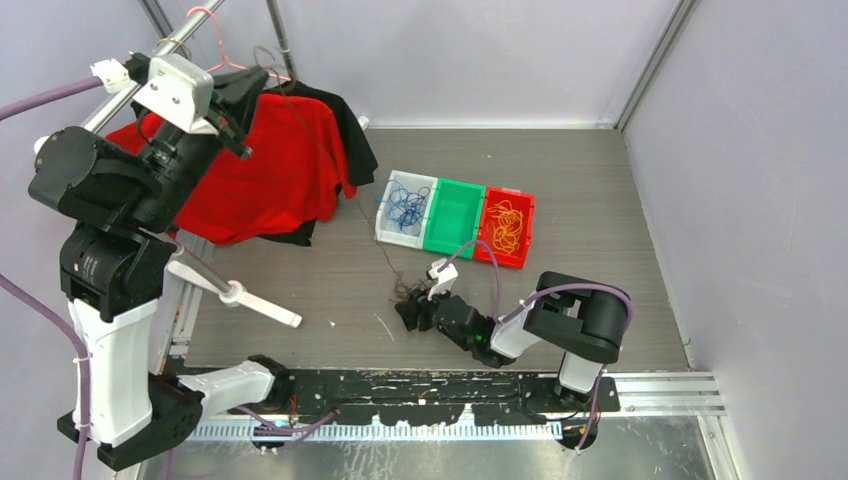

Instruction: Untangle the cables

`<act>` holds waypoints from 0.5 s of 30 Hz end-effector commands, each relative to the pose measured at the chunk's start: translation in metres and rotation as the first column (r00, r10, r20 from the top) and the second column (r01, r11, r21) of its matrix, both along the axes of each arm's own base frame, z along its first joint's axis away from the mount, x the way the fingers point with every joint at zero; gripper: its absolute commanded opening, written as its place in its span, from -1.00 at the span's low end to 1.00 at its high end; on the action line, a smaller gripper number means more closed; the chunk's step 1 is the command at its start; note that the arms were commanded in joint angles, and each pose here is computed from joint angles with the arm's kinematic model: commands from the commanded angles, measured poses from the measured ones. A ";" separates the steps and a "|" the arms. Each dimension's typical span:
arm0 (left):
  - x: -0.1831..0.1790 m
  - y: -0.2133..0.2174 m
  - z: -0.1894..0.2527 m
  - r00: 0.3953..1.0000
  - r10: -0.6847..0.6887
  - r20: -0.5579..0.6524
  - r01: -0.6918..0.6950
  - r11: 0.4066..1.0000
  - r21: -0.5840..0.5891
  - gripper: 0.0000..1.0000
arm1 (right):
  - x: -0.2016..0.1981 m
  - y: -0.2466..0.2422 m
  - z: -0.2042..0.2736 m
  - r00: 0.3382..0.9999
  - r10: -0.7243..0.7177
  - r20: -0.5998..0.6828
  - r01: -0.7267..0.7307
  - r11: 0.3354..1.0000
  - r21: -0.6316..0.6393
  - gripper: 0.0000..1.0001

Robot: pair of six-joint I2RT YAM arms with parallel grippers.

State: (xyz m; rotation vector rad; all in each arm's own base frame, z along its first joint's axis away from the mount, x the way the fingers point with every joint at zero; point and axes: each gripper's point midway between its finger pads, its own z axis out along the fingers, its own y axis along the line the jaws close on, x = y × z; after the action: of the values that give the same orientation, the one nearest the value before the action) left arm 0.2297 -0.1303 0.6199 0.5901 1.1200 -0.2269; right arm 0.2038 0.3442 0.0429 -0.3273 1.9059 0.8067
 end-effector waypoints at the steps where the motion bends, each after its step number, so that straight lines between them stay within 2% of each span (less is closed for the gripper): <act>1: -0.013 0.045 0.079 0.940 0.213 0.266 -0.175 0.971 -0.160 -1.00 | 0.000 0.000 0.003 1.000 -0.012 -0.006 0.013 0.999 0.048 0.08; 7: -0.031 0.066 0.123 0.870 0.302 0.389 -0.211 0.942 -0.259 -1.00 | -0.004 -0.002 0.003 1.000 -0.004 -0.015 0.005 0.999 0.053 0.07; 15: -0.074 0.108 0.179 0.706 0.466 0.533 -0.219 0.860 -0.461 -1.00 | -0.005 -0.005 0.000 1.000 -0.004 -0.019 0.005 1.000 0.031 0.11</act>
State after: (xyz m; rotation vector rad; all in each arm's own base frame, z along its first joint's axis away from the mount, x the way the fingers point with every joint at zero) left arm 0.2146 -0.0677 0.7390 0.2673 0.7448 0.0414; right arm 0.2003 0.3391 0.0362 -0.3103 1.9234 0.8142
